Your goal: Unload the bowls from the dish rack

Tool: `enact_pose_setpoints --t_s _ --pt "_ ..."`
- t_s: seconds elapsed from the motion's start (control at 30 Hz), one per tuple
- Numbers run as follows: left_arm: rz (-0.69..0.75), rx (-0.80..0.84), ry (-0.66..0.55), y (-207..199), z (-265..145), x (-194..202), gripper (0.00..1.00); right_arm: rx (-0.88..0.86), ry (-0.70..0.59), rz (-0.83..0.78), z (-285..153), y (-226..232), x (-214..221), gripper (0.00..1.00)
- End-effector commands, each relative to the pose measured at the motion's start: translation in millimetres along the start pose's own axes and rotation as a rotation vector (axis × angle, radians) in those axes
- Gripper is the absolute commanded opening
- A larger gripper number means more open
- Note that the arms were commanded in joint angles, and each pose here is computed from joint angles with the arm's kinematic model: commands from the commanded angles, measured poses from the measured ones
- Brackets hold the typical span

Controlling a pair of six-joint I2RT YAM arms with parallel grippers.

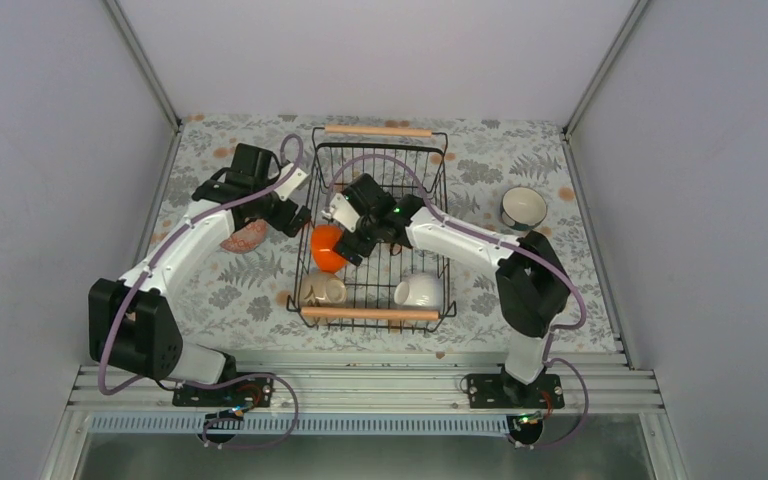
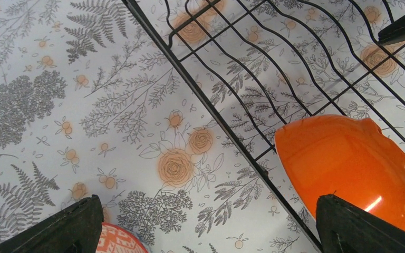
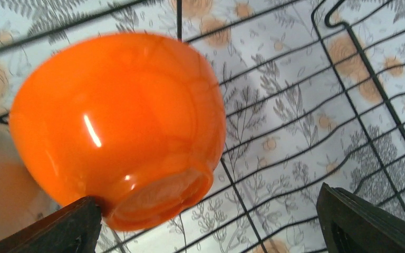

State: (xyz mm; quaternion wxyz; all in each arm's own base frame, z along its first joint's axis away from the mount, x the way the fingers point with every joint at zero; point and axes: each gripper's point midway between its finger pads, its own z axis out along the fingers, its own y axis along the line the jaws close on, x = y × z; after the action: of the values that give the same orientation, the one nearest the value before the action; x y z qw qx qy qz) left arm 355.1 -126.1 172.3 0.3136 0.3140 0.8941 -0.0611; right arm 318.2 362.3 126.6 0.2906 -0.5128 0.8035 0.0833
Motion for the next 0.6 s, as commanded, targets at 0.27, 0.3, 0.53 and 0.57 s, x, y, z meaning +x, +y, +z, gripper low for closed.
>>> enact_pose_setpoints --t_s 0.27,0.3,0.53,0.57 --pt "-0.007 -0.006 0.043 -2.5 4.1 8.9 1.0 0.181 0.057 -0.013 12.4 -25.6 43.7 1.0" --pt "-0.007 -0.008 0.042 -2.5 3.4 9.2 1.0 0.178 0.046 -0.005 13.4 -27.6 42.1 1.0" --pt "-0.003 -0.016 0.042 -2.5 1.8 12.8 1.0 0.072 0.0 0.003 -8.1 -16.5 21.0 1.0" --pt "-0.003 -0.016 0.044 -2.6 2.6 12.8 1.0 0.047 -0.005 0.004 -12.1 -13.1 17.5 1.0"
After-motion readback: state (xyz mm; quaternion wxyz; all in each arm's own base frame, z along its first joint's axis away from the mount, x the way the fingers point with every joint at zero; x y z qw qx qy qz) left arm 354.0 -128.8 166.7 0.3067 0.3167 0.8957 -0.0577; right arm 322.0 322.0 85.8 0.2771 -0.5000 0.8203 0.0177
